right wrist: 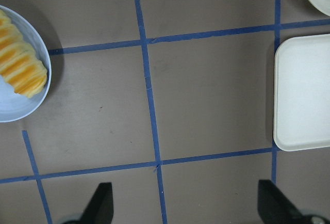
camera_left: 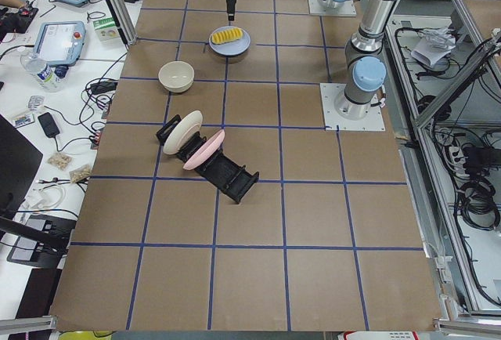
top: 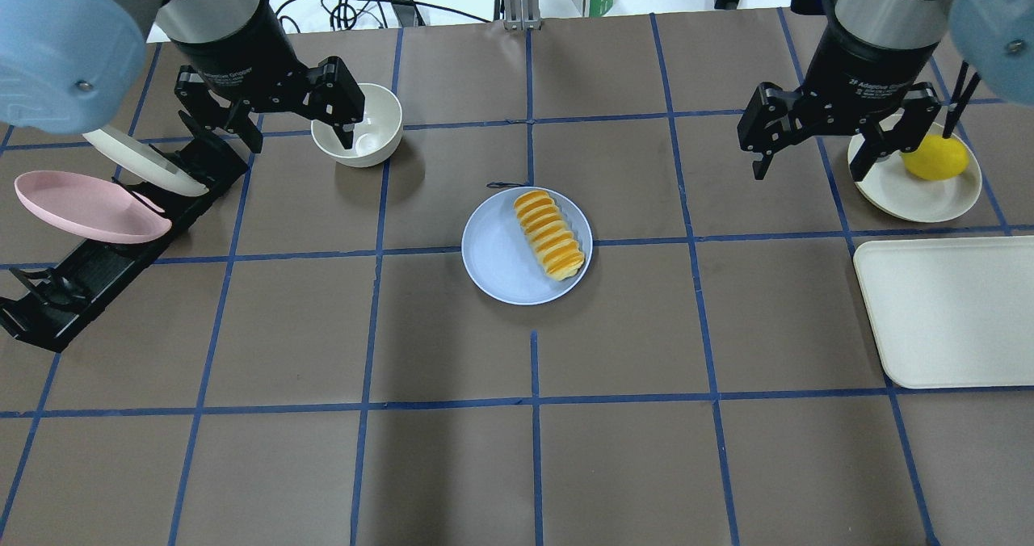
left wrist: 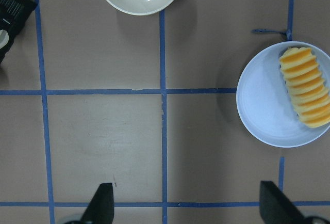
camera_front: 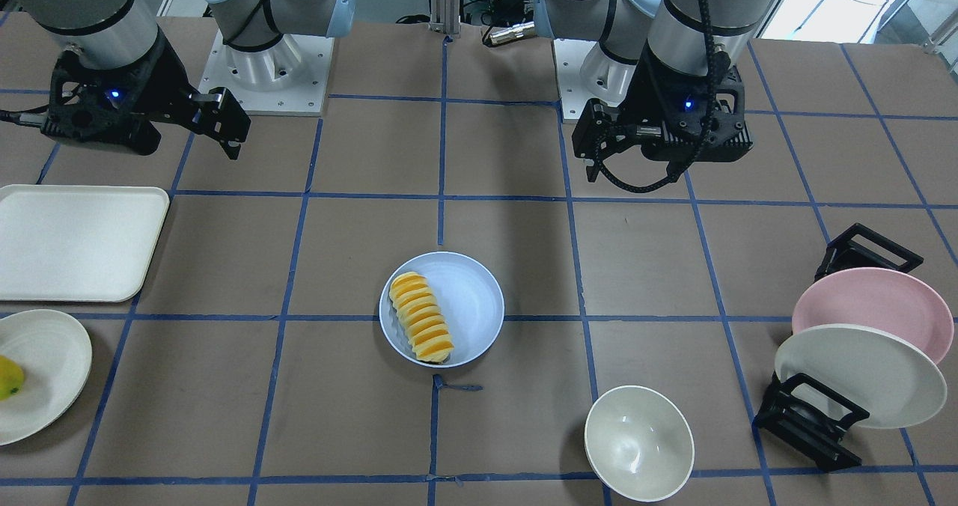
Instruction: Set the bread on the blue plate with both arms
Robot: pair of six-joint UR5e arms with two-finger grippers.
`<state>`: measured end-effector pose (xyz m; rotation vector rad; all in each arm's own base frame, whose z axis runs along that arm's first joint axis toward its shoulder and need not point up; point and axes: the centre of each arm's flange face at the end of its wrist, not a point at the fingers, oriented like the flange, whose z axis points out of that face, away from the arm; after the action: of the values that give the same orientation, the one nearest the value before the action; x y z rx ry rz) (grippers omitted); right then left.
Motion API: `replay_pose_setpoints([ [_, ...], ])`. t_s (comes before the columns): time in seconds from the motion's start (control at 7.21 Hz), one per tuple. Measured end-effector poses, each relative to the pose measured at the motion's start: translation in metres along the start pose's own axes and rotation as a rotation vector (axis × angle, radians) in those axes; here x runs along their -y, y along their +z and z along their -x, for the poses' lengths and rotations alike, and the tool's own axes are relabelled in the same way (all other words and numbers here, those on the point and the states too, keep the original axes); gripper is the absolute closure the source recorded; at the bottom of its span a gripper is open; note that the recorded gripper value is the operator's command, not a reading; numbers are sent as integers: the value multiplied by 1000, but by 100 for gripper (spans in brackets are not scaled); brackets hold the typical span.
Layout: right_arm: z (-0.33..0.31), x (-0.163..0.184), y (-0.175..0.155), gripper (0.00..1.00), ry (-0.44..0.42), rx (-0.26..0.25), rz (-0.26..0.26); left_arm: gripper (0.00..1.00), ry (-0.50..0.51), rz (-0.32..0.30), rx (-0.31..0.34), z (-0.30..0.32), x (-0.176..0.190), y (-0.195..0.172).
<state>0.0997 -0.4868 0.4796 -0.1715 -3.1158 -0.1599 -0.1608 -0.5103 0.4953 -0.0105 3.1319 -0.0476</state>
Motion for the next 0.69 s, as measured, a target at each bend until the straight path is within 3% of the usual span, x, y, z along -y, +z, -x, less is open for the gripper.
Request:
replay_pose_setpoints([
  [0.28,5,-4,-5,0,12,42,-5,0,0,1,-1,0,0,1],
  [0.69,10,-7,-4,0,4,37,-6,0,2,1,-1,-1,0,1],
])
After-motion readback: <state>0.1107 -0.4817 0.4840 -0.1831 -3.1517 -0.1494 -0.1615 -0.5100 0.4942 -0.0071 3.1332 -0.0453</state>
